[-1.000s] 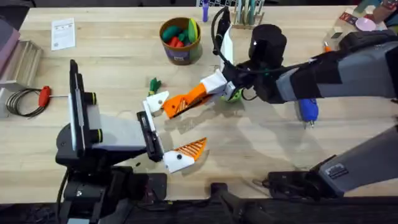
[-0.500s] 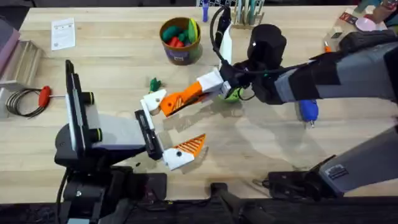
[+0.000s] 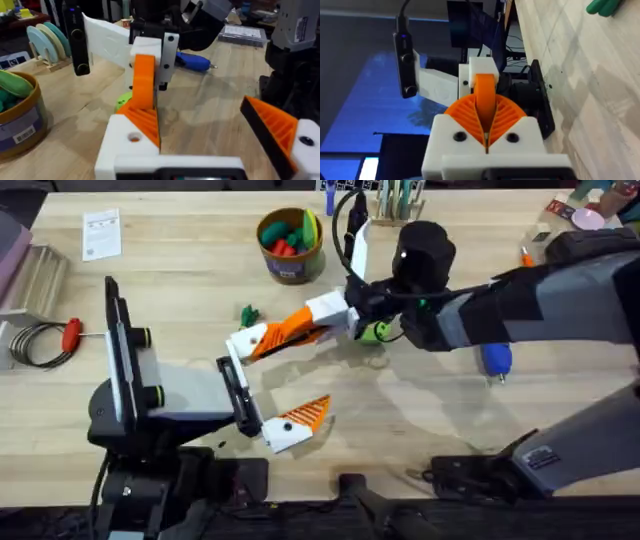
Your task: Pick up the gripper from the table and insert it into the empty holder that is missing its gripper. Then pick up a screw, insert it into the mounting hole, and use the screwdriver to tighten it. Finally, clean up the table by picking up the vegetable and placing it into the bucket.
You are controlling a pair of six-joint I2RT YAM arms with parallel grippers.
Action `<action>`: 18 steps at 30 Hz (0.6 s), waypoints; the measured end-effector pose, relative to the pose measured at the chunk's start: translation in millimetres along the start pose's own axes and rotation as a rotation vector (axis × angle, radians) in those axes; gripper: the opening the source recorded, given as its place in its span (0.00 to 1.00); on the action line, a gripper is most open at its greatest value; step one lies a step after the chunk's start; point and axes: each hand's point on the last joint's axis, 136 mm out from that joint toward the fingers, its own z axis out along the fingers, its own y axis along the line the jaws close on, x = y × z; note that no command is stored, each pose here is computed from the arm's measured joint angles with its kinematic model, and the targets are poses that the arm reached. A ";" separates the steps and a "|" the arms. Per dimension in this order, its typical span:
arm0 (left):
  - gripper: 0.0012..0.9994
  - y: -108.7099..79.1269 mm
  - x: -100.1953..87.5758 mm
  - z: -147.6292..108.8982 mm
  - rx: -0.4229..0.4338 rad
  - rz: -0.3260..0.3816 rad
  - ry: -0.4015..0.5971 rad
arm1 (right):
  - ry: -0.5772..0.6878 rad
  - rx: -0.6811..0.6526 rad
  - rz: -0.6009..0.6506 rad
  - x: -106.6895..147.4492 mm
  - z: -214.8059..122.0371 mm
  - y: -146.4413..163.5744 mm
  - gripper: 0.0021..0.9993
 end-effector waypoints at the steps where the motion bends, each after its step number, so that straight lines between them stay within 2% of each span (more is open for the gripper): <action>1: 0.99 0.1 0.0 0.0 -0.001 0.000 0.000 | -0.001 0.001 0.002 0.0 1.0 0.0 0.01; 18: 0.99 2.9 0.0 -0.3 -0.016 -0.004 0.000 | -0.022 0.009 -0.006 -0.8 12.6 -0.2 0.01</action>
